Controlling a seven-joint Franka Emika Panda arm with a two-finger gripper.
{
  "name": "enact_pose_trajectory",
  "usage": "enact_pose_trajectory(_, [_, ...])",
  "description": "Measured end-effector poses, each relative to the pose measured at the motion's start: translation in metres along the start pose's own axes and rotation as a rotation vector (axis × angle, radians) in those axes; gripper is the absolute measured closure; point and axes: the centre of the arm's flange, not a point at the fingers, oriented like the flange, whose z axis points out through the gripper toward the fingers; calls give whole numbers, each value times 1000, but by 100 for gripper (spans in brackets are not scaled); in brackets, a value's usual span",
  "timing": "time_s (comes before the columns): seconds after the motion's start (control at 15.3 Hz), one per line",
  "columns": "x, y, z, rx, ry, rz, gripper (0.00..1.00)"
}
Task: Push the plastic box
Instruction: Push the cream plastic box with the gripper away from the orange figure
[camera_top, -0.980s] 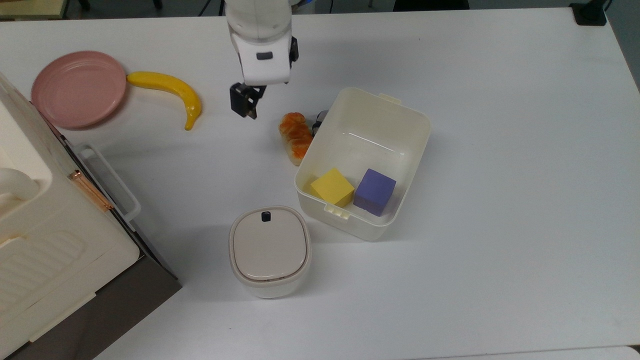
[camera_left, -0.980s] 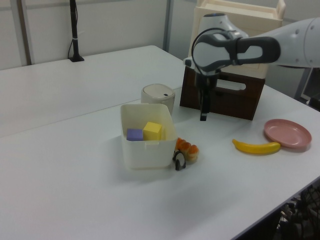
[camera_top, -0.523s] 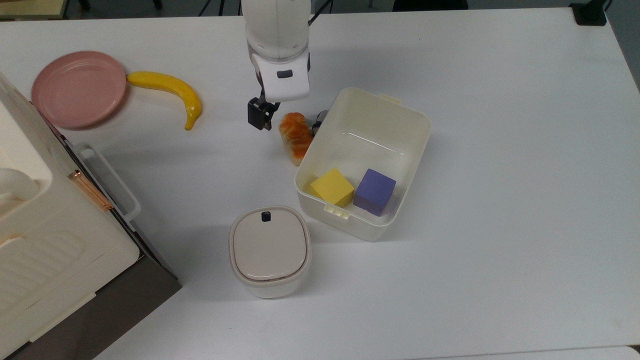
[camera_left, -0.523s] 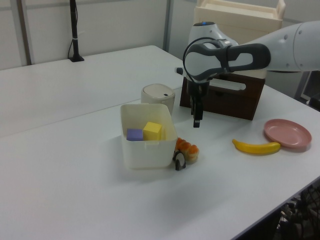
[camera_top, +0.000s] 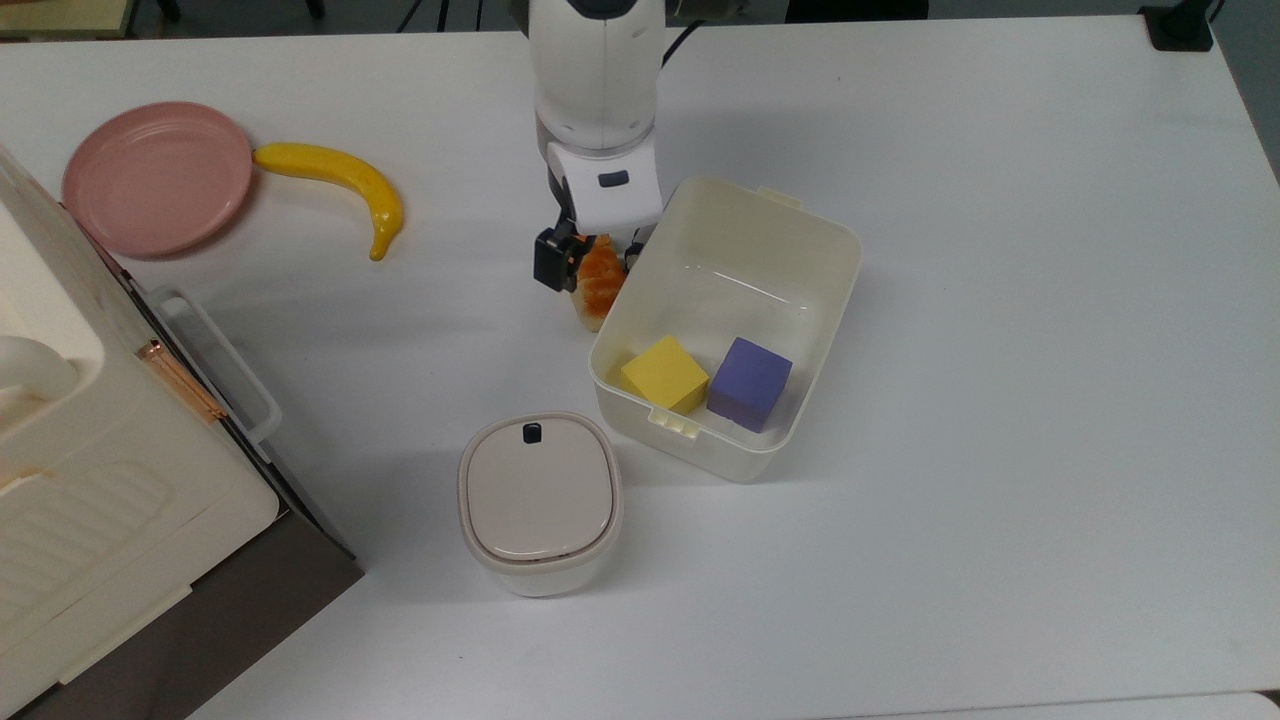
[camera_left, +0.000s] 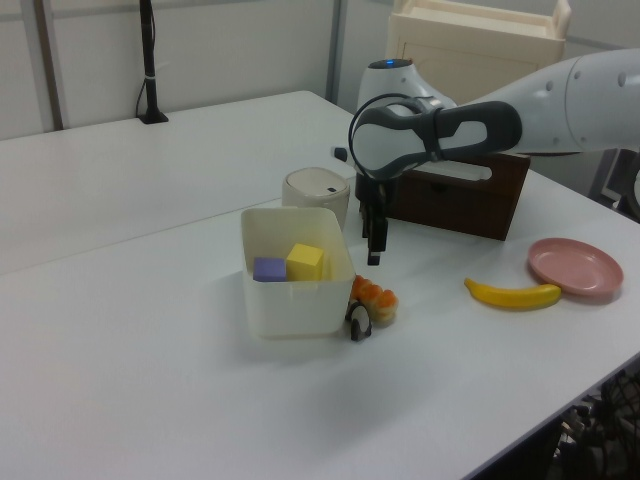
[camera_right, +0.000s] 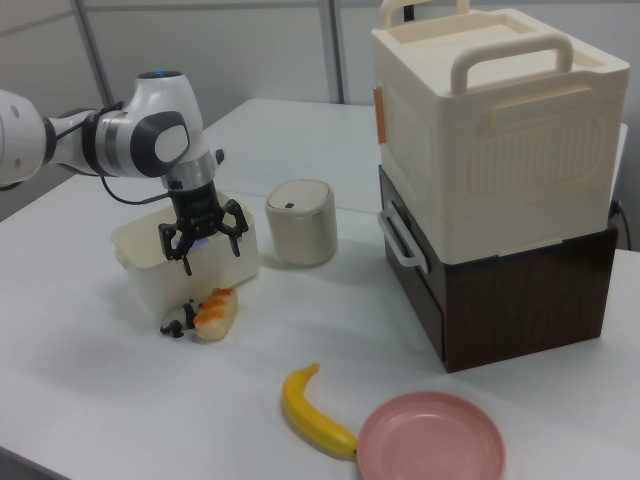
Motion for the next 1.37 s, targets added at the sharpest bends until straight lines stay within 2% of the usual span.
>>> enact_pose_trajectory(0.46, [30,-4,1,-80,63,-40,0])
enact_pose_trajectory(1.11, [71,-9,12,-144,128,-93,0])
enact_pose_trajectory(1.37, [89,-13,8,-150,145,-116,0])
